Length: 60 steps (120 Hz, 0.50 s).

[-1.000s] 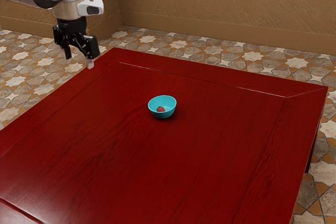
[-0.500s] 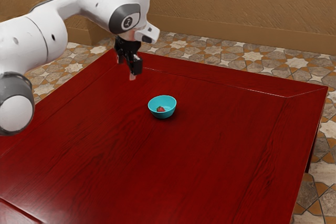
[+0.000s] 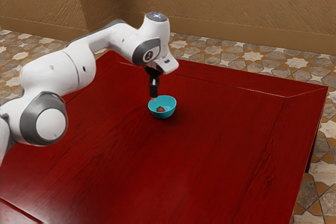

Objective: Take strawberry from the bowl

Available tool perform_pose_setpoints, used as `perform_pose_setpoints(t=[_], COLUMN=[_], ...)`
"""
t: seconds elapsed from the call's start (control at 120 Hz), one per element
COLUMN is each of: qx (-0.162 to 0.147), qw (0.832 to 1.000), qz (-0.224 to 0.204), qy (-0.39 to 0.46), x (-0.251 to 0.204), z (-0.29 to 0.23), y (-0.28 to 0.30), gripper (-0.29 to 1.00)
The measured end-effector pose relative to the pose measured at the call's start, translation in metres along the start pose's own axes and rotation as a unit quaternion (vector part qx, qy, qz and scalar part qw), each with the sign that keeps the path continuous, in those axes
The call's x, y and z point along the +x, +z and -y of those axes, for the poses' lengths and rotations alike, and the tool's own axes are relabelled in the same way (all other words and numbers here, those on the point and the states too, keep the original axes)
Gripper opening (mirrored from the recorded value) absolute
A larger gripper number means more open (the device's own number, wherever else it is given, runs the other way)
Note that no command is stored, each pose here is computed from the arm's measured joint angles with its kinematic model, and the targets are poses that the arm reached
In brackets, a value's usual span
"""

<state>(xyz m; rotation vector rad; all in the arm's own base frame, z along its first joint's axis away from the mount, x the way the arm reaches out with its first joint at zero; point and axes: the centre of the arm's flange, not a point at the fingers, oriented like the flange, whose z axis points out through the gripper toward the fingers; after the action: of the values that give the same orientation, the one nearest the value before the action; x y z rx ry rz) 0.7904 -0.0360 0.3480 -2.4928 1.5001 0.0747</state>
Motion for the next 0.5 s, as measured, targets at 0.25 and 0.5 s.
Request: perform_pose_setpoints(t=[0.25,0.5], qx=[0.003,0.004], qw=[0.994,0.983], qz=[-0.026,-0.037], qy=[0.109,0.18], x=[0.02,0.023], z=[-0.006,-0.005], y=[0.023,0.062], gripper=[0.44,0.35])
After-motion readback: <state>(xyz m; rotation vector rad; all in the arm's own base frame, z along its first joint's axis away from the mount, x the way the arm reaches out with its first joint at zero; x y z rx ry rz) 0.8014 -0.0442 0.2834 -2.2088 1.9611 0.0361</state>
